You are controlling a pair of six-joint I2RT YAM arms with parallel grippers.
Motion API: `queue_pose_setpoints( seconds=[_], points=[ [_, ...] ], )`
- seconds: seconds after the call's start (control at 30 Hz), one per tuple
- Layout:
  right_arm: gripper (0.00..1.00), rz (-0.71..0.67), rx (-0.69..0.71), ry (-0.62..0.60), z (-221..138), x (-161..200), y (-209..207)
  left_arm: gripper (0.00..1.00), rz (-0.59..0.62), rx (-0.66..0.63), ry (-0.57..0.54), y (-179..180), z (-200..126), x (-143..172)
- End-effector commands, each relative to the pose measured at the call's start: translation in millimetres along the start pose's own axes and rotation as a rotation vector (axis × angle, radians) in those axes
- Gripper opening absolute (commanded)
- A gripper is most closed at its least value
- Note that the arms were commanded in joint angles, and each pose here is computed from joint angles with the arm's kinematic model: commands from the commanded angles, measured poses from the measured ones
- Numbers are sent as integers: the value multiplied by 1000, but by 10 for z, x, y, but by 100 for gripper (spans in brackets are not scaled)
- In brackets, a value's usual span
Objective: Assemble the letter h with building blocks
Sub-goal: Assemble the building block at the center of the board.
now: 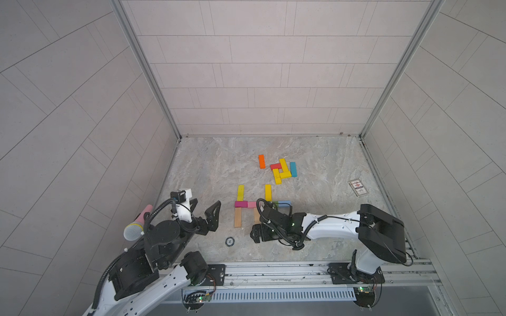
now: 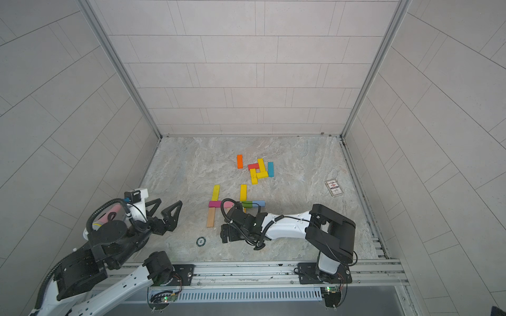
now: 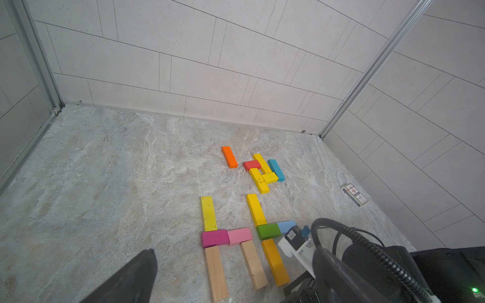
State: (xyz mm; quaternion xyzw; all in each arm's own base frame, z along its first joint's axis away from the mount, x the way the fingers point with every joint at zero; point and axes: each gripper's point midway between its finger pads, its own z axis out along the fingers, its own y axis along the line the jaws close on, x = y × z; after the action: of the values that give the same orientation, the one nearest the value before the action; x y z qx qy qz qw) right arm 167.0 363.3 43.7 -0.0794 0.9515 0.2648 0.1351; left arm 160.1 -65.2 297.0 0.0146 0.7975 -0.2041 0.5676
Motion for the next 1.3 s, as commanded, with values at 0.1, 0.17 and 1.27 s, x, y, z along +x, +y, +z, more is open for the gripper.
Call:
queue_pose_setpoints(
  seconds=[0.1,0.17,1.27],
  points=[
    [100,19,42,-12,41,-51,-99,100,19,-20,5,9,51,14],
    [100,21,43,-12,46,-58,-103,100,19,-19,6,8,52,16],
    [72,-11,198,-305,-1104,-1319,-592,100,23,-26,12,9,76,28]
  ],
)
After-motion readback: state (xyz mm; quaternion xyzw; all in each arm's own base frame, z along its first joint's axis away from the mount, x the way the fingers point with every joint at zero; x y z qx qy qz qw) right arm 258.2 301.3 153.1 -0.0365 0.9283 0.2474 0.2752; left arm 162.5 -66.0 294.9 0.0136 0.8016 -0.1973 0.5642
